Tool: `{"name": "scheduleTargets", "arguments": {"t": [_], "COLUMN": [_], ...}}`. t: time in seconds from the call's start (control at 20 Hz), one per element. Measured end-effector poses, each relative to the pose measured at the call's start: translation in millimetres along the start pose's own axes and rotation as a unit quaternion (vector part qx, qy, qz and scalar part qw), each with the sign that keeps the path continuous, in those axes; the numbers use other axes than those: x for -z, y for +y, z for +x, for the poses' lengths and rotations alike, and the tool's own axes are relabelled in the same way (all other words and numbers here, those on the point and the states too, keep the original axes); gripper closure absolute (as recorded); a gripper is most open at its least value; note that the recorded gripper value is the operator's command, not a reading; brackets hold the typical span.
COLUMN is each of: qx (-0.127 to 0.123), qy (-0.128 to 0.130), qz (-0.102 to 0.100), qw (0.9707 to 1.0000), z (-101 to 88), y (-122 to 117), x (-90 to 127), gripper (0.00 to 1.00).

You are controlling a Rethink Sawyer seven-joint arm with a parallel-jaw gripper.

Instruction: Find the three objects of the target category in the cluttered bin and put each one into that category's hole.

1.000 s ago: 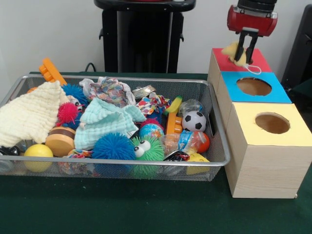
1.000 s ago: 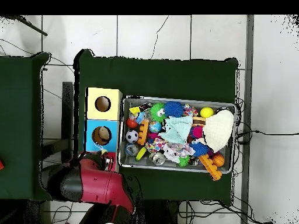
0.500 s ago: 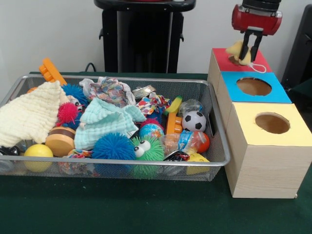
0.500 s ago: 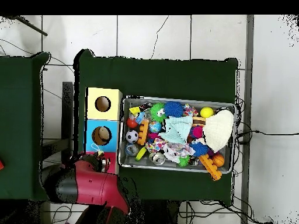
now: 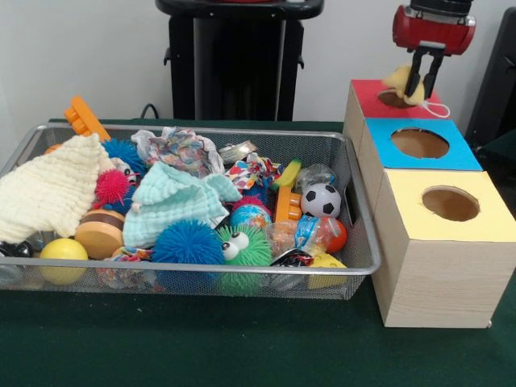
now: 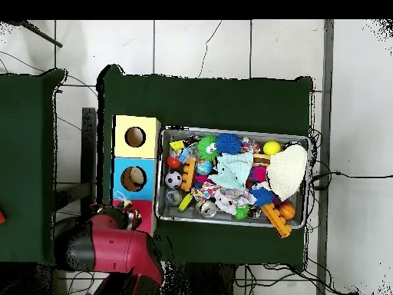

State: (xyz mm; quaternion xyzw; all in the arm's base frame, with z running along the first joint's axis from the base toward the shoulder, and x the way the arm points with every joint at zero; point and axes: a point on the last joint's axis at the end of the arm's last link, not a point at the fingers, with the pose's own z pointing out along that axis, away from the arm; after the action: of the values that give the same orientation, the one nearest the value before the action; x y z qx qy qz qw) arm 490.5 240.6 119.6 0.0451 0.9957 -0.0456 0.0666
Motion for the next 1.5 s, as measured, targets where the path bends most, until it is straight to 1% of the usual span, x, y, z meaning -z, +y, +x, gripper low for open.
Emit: {"name": "scheduleTargets", "arguments": {"t": [0.3, 0.65, 0.95, 1.5], "qx": [0.0, -0.003, -0.004, 0.013], "qy": [0.007, 0.025, 0.031, 0.034], "qz": [0.001, 0.004, 0.006, 0.005], "qw": [1.0, 0.9997, 0.9995, 0.9993], "z": [11.5, 33.4, 42.6, 56.2], "y": [-2, -9, -12, 1], "x": [2, 3, 4, 5], "gripper": [1.0, 1.0, 1.0, 1.0]}}
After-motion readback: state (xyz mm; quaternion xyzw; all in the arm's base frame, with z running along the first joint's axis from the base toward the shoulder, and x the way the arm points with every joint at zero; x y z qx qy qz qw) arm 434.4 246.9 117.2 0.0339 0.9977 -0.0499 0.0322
